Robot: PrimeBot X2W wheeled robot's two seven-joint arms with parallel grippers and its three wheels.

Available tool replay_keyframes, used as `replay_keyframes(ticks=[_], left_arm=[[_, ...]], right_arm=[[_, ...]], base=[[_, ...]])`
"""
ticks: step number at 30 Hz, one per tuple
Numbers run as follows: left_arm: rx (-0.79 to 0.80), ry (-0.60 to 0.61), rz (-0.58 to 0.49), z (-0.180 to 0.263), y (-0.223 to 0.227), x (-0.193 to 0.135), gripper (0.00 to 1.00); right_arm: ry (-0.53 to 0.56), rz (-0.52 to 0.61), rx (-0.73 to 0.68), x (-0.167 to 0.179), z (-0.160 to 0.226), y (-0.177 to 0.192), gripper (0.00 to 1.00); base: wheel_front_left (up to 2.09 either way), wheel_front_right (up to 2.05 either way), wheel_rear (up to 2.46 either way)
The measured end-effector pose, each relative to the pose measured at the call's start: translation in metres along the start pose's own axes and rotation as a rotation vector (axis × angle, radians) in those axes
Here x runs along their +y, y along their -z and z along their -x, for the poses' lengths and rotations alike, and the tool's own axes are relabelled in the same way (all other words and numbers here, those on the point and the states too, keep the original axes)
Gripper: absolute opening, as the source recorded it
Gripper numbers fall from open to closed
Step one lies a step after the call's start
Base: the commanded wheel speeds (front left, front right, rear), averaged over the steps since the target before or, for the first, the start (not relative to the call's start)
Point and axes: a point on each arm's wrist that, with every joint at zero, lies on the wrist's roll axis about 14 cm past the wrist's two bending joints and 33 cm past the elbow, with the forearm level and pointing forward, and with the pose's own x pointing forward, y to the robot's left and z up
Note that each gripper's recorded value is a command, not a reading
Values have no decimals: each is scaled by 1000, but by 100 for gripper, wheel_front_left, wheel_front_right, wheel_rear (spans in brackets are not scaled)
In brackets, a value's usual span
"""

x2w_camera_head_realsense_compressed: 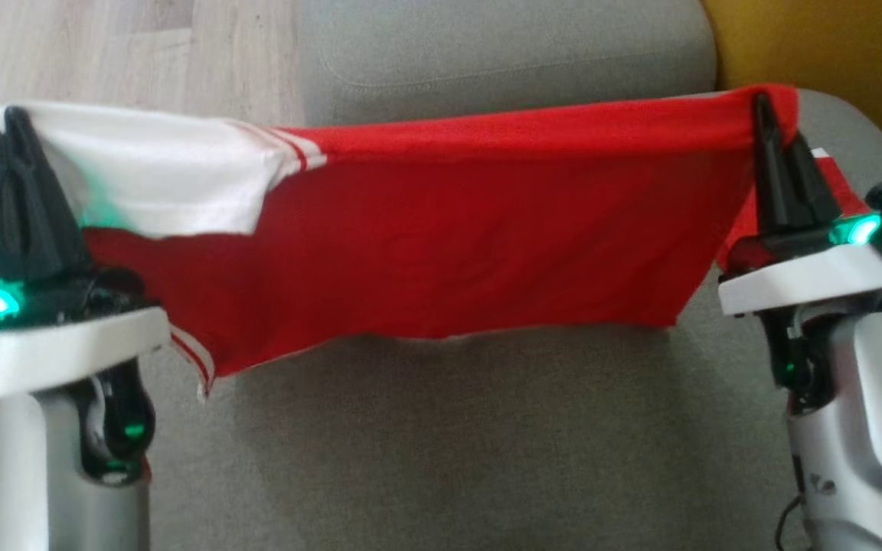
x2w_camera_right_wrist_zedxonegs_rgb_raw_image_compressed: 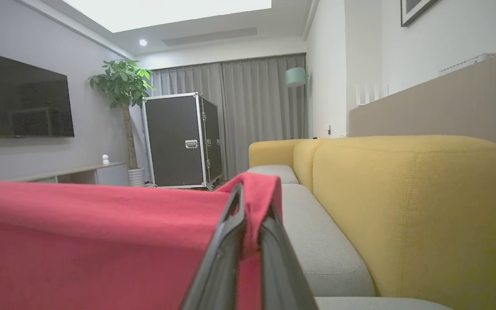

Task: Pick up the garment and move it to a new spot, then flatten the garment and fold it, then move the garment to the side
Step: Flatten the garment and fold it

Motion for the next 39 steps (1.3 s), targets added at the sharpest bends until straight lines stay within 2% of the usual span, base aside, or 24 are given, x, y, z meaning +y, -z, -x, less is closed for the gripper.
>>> replay_keyframes(ticks=[3, 6, 10, 14, 17, 20, 24, 28, 32, 35, 36, 39], left_arm=[[34, 27, -22, -15, 5, -2, 0], [103, 29, 5, -43, 22, 0, 0], [148, 61, -14, -95, 42, 1, 0], [167, 81, -82, -149, 61, 11, 0], [135, 76, -142, -188, 68, 23, 0], [60, 66, -154, -219, 64, 28, 0], [8, 68, -156, -236, 64, 29, 0], [7, 74, -160, -236, 75, 35, 0], [107, 58, -168, -217, 110, 47, 0], [233, 26, -166, -182, 149, 63, 0], [324, 2, -167, -149, 174, 76, 0], [458, -35, -170, -96, 205, 92, 0]], right_arm=[[-4, 21, 38, 0, -5, 6, 0], [-14, 10, 91, 0, -24, 18, 0], [-38, 47, 115, -8, -75, 21, 0], [-75, 83, 109, -6, -135, 23, 0], [-80, 86, 69, -7, -176, 23, 0], [-43, 71, -26, -19, -209, 11, 0], [-5, 56, -78, -29, -226, 7, 0], [19, 20, -31, -31, -230, 32, 0], [12, 19, 83, -27, -216, 77, 0], [0, 27, 229, -22, -186, 126, 0], [-16, 38, 340, -17, -159, 160, 0], [-42, 57, 462, -11, -125, 189, 0]], base=[[0, 0, 0], [0, 0, 0], [0, 0, 0], [0, 0, 0], [0, 0, 0], [0, 0, 0], [0, 0, 0], [0, 0, 0], [0, 0, 0], [0, 0, 0], [0, 0, 0], [0, 0, 0]])
